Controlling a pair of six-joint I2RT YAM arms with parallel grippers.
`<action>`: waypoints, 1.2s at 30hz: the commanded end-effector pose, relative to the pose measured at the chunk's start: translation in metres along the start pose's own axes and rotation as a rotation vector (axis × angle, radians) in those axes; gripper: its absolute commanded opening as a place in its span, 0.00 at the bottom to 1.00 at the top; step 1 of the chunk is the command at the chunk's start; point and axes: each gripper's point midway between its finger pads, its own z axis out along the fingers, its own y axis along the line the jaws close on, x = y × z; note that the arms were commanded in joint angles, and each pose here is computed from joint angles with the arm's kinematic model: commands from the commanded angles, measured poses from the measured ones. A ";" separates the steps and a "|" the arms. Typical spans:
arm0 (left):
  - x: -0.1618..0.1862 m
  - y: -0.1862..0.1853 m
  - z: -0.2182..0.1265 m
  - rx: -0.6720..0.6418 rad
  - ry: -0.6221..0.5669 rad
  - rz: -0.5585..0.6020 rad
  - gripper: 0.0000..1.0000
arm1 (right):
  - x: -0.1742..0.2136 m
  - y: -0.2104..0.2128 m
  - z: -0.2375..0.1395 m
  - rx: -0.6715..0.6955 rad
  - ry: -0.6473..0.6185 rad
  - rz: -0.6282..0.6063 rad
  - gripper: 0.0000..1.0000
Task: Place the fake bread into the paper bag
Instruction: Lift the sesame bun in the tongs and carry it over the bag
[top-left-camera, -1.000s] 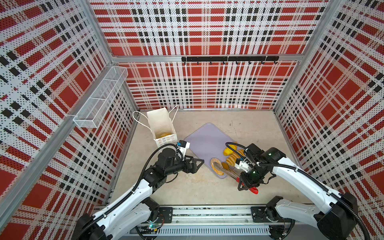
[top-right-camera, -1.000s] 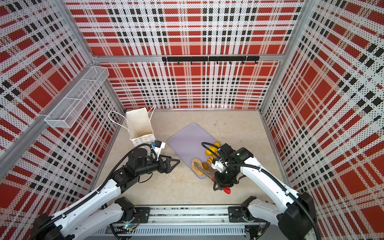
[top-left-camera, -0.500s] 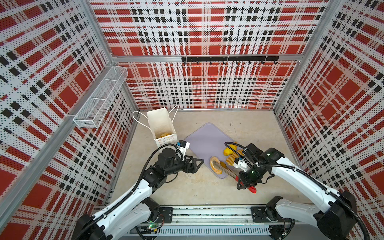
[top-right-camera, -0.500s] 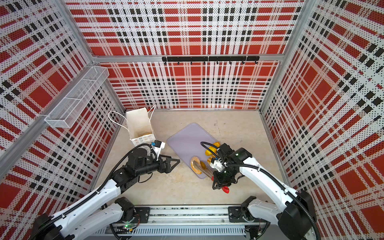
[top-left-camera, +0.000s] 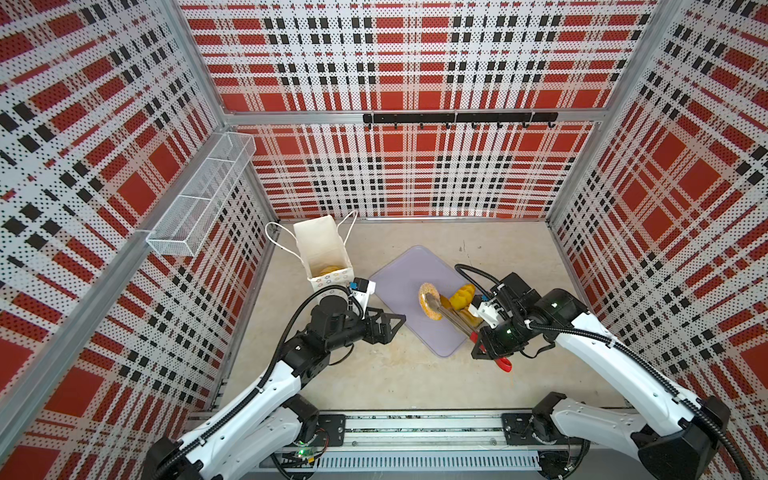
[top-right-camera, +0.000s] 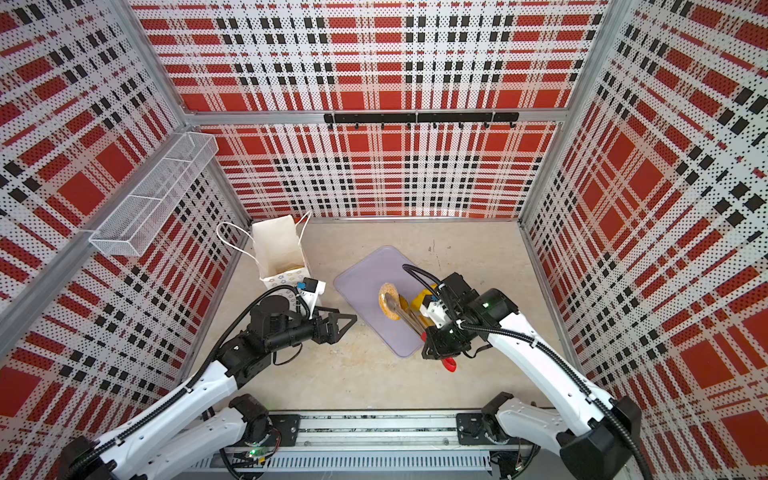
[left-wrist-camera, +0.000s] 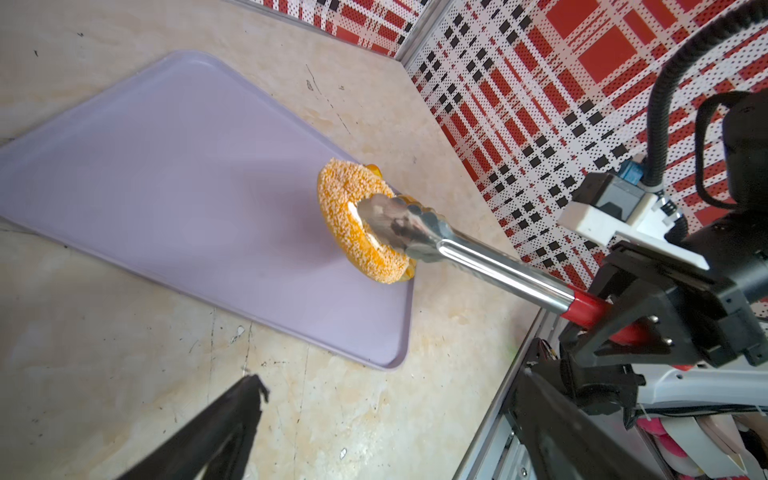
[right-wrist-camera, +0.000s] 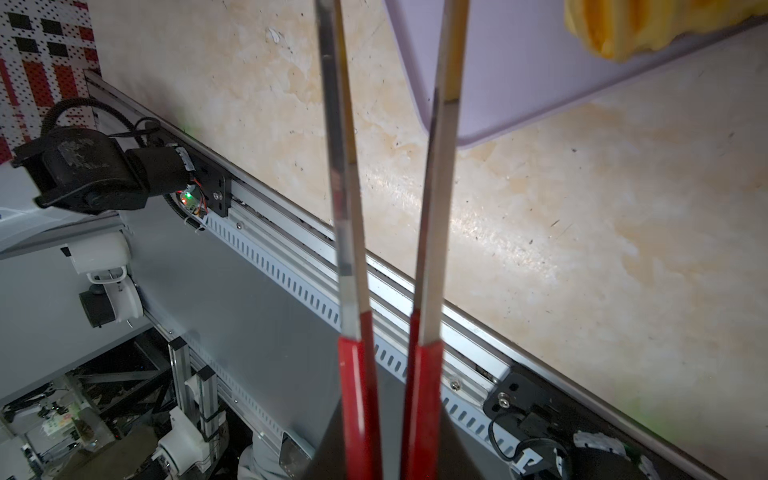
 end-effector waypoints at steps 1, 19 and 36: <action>-0.021 -0.009 -0.006 -0.004 -0.034 0.009 0.98 | -0.020 0.011 -0.022 -0.002 -0.127 -0.034 0.15; -0.142 -0.039 -0.030 -0.059 -0.234 0.055 0.98 | -0.100 0.068 -0.122 -0.054 -0.547 -0.299 0.14; -0.198 0.058 -0.175 -0.502 -0.514 -0.087 0.99 | -0.165 0.183 -0.095 -0.209 -0.573 -0.636 0.15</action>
